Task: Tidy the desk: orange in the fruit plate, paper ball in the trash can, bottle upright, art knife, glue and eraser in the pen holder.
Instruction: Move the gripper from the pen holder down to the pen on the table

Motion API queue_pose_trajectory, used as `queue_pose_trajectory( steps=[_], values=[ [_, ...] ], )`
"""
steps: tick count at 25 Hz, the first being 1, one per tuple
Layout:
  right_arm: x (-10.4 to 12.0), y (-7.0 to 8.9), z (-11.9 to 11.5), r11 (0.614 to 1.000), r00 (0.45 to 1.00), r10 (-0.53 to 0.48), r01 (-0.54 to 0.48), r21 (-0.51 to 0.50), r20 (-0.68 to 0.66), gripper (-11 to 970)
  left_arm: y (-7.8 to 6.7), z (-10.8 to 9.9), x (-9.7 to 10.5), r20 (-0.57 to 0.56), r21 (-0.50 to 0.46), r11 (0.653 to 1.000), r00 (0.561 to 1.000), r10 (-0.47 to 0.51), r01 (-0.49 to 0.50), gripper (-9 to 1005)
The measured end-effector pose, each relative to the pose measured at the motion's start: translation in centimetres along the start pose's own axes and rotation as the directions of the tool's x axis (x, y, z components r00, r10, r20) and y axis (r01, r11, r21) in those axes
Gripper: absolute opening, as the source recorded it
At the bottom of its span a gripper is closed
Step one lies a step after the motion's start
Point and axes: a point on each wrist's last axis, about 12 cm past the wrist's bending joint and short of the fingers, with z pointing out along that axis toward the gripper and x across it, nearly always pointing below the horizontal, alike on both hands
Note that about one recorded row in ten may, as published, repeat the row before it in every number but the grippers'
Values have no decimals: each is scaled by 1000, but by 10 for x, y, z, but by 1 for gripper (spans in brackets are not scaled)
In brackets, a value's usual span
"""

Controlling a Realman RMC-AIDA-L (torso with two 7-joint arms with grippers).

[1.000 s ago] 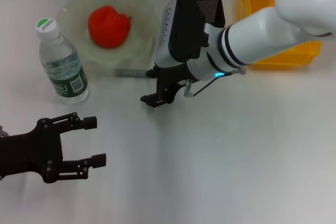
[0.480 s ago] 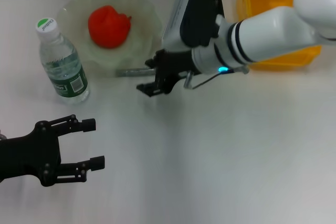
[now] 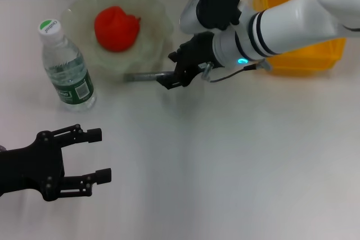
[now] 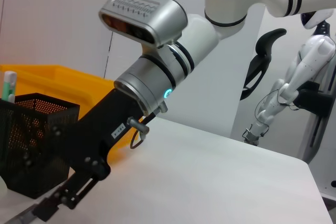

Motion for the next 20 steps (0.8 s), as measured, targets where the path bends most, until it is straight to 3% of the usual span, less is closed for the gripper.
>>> queue_pose_trajectory(
  steps=[20],
  values=[
    [11,1,3,996,996,90,-89,5,-27,649,0,6,-1,12,4,1000,1000,8,-8,856]
  ],
)
